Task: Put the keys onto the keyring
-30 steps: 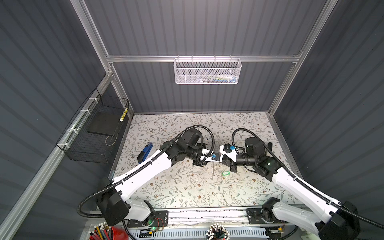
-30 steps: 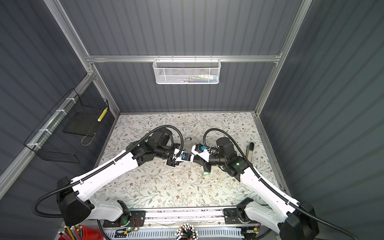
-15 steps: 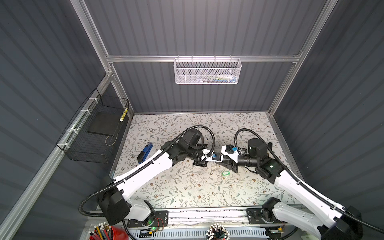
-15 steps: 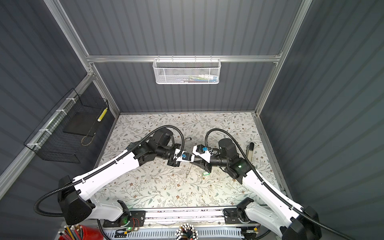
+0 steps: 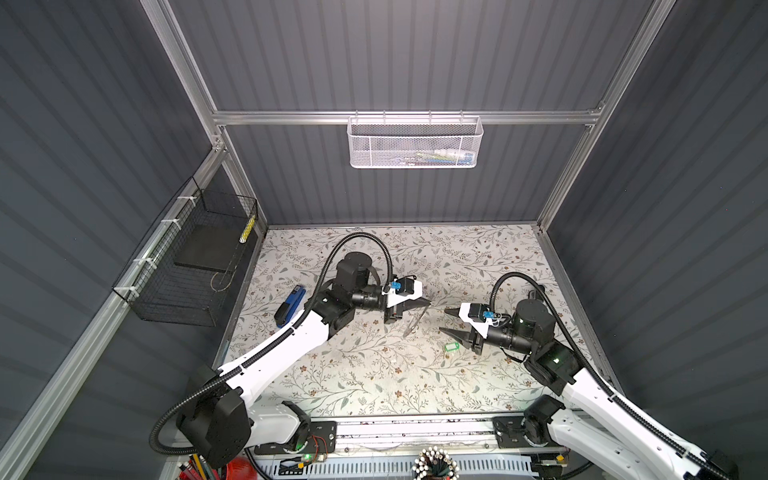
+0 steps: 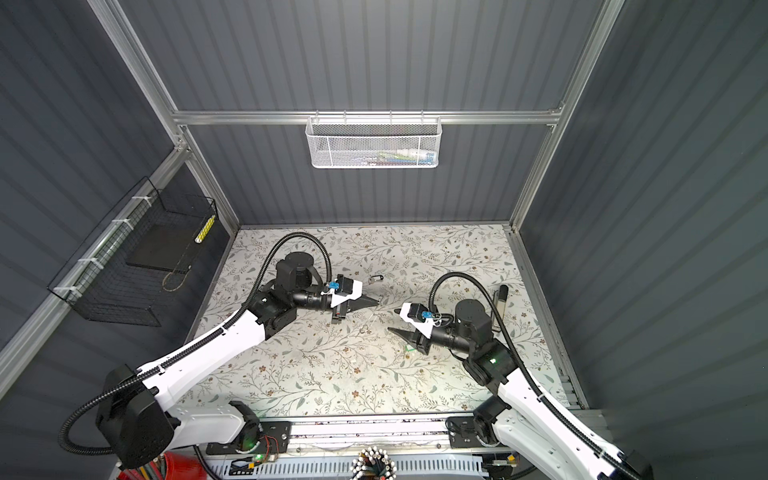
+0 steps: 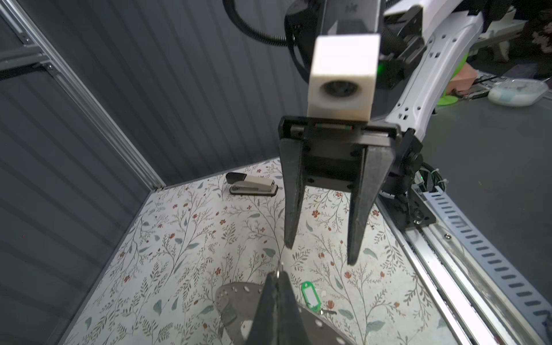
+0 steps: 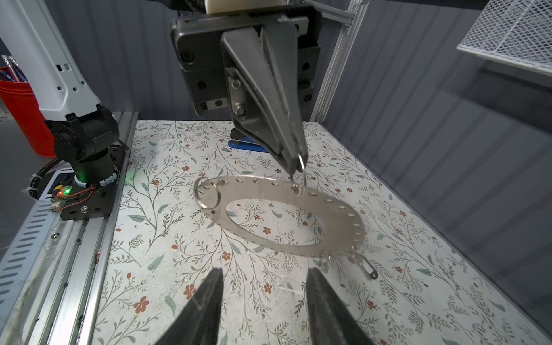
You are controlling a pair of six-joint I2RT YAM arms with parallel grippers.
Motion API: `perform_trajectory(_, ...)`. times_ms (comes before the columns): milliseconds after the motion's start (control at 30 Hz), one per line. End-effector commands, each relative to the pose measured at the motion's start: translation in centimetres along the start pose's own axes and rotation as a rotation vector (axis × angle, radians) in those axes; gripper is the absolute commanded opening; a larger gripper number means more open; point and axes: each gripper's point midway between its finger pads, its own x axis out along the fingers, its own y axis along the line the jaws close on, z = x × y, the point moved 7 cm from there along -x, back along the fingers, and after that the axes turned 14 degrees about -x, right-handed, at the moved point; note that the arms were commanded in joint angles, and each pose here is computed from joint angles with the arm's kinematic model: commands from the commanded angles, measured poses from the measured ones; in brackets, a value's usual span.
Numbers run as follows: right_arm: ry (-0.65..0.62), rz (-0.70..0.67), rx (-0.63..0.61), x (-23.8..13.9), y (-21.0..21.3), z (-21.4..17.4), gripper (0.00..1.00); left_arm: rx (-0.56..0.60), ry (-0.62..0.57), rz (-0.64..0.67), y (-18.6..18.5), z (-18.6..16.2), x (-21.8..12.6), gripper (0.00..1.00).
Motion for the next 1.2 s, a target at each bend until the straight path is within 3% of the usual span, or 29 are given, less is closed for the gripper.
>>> perform_trajectory(0,-0.048,0.007,0.009,0.2,0.0,0.4,0.46,0.019,-0.104,-0.072,-0.9,1.9,-0.4,0.0)
perform_trajectory(200,-0.111,-0.001,-0.012,-0.1,0.0,1.2,0.42,0.089,-0.168,-0.105,-1.6,2.1,-0.6,0.0)
perform_trajectory(667,-0.154,-0.001,-0.07,-0.4,0.6,1.2,0.4,0.332,-0.149,-0.126,-2.4,1.9,-0.9,0.0)
perform_trajectory(900,-0.088,-0.103,0.029,-0.4,-0.3,0.1,0.44,0.336,-0.12,-0.096,-2.2,1.4,-0.9,0.0)
perform_trajectory(1167,0.064,-0.149,0.172,-0.9,-0.8,-0.8,0.49,0.24,-0.078,0.043,-1.0,-0.7,-0.7,0.0)
